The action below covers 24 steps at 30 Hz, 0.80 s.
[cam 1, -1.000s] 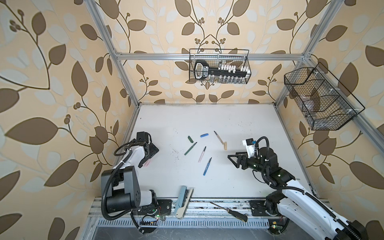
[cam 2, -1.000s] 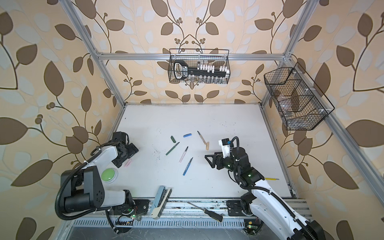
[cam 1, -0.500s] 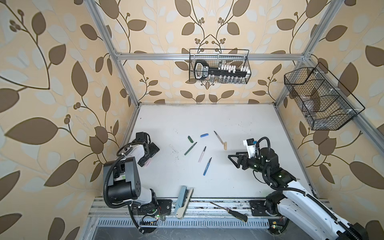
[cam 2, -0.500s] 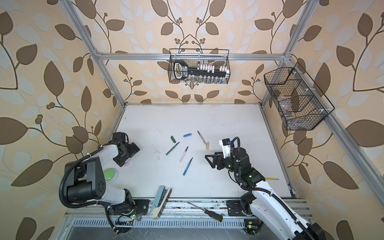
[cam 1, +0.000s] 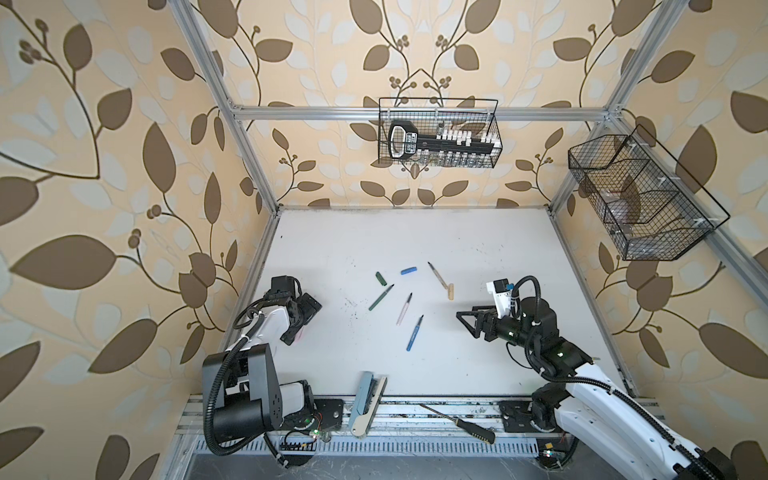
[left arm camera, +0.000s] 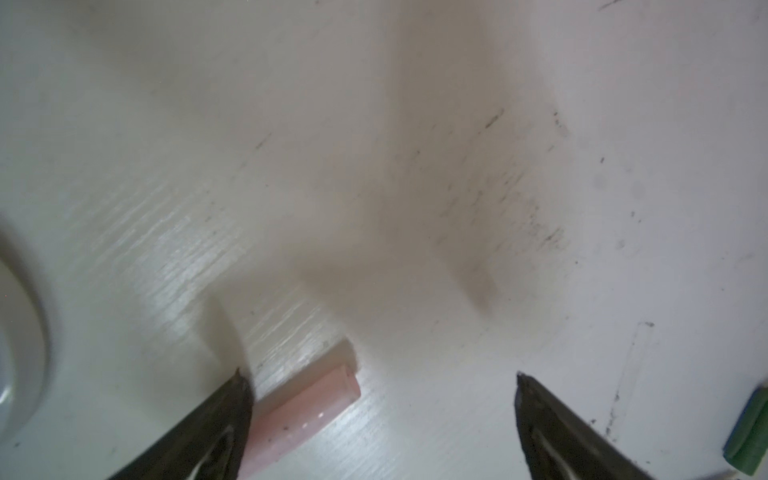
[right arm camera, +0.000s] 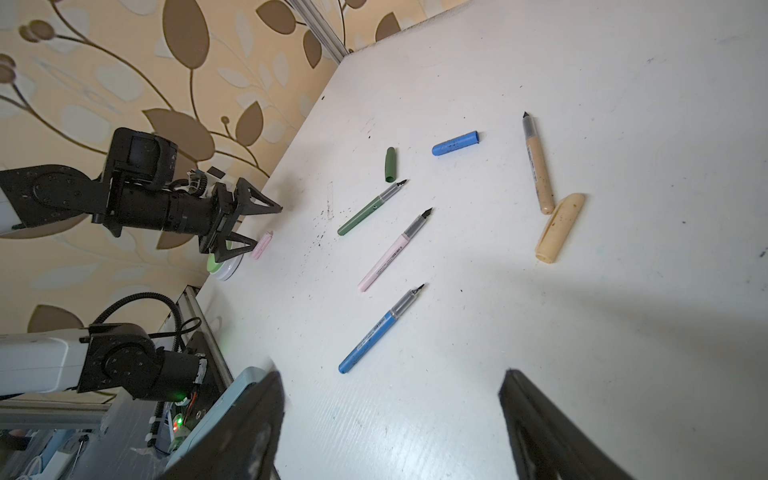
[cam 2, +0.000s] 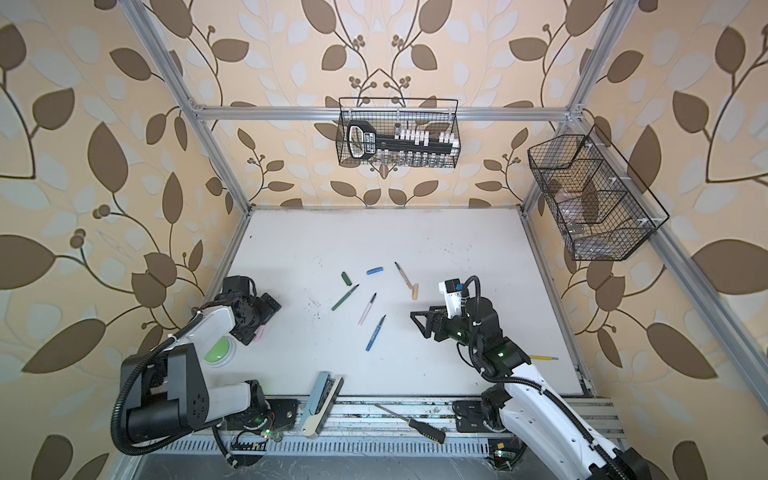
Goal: Insert the pens into the pen caps
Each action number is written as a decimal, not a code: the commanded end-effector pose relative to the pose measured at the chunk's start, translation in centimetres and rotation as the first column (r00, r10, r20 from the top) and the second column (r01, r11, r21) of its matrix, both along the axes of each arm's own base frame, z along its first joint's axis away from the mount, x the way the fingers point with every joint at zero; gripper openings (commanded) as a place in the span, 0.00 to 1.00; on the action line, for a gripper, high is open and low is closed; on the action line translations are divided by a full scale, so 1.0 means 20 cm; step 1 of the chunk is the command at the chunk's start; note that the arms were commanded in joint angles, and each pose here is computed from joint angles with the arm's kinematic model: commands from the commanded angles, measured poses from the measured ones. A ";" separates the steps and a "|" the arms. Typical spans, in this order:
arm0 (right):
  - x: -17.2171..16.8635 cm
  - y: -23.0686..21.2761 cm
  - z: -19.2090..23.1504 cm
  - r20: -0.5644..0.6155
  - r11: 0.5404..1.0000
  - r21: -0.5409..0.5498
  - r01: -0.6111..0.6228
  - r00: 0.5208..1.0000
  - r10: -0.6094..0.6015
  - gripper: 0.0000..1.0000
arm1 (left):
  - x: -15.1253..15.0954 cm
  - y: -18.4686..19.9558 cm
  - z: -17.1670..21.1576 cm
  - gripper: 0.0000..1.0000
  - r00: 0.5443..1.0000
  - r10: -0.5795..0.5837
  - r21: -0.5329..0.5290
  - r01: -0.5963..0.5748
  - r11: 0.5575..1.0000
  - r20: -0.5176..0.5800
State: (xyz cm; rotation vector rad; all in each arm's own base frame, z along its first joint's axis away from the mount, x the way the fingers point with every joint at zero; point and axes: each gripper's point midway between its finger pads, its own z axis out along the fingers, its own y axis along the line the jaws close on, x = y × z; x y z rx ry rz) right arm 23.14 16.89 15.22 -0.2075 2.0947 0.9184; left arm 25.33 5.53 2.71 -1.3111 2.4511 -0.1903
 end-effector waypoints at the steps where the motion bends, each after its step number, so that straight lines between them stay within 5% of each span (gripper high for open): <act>1: -0.02 0.00 -0.01 -0.013 1.000 0.010 -0.007 1.000 0.007 0.82 | -0.25 -0.05 -0.13 0.99 0.982 0.054 -0.050 -0.064 0.997 -0.184; 8: -0.02 0.00 -0.01 -0.009 1.000 0.009 -0.004 1.000 0.004 0.83 | -0.17 -0.17 -0.13 0.99 0.999 0.013 -0.137 -0.018 0.990 -0.036; 14: -0.01 0.01 -0.03 -0.034 1.000 0.004 -0.010 0.999 0.010 0.83 | -0.17 -0.30 -0.18 0.99 0.999 0.010 -0.243 -0.021 0.970 -0.048; 24: 0.08 0.03 -0.09 -0.125 0.996 -0.089 -0.006 0.992 -0.006 0.77 | 0.00 -0.47 -0.08 0.99 0.984 -0.176 -0.107 0.172 0.979 -0.028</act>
